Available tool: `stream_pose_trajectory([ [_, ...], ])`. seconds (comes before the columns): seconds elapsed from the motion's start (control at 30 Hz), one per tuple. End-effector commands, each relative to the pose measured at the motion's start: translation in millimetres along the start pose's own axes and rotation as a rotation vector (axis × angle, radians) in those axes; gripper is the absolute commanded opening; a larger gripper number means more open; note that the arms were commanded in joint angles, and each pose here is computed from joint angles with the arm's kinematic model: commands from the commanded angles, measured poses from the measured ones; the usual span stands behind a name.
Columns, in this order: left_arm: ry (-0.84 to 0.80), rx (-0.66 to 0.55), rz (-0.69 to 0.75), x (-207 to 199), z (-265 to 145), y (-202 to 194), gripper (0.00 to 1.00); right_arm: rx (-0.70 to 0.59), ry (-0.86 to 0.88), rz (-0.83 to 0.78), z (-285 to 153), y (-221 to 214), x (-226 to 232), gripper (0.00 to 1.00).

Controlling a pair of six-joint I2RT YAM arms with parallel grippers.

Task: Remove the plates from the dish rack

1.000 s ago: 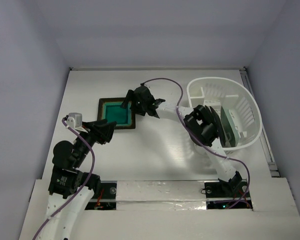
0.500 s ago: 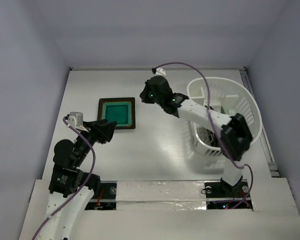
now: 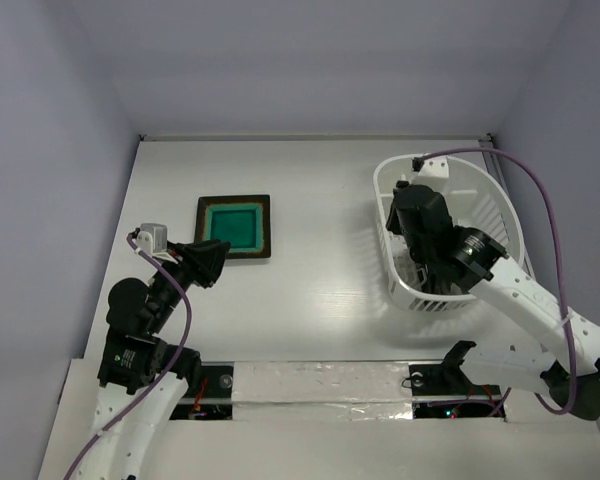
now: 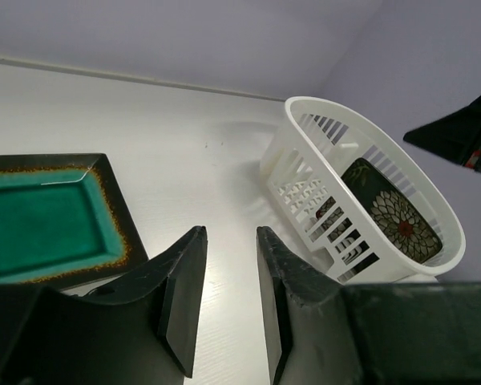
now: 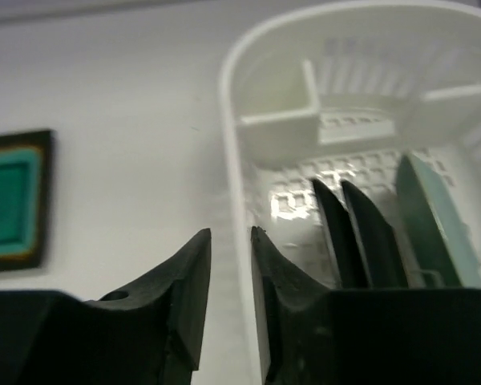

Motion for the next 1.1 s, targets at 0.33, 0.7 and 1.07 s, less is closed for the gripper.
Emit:
stream_pose_trajectory([
  [0.33, -0.024, -0.034, 0.013, -3.7, 1.6, 7.9, 0.33, 0.207, -0.366, -0.244, -3.3, -61.2, -67.7, 0.47],
  [0.7, -0.032, -0.036, 0.013, -5.0, 0.6, 8.1, 0.34, 0.24, -0.366, -0.252, -2.7, -64.0, -67.9, 0.45],
  [1.07, -0.041, -0.049, 0.019, -7.6, -2.6, 9.9, 0.34, 0.32, -0.375, -0.272, 3.8, -73.3, -65.4, 0.45],
])
Point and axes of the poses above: each gripper's point midway between its finger pads, its own z axis out along the fingers, its own x axis along the line the jaws close on, y = z × x, the point moved 5 cm from there along -z, back along the fingers, and after that the axes turned 3 degrees about z, right-handed, at the moved point
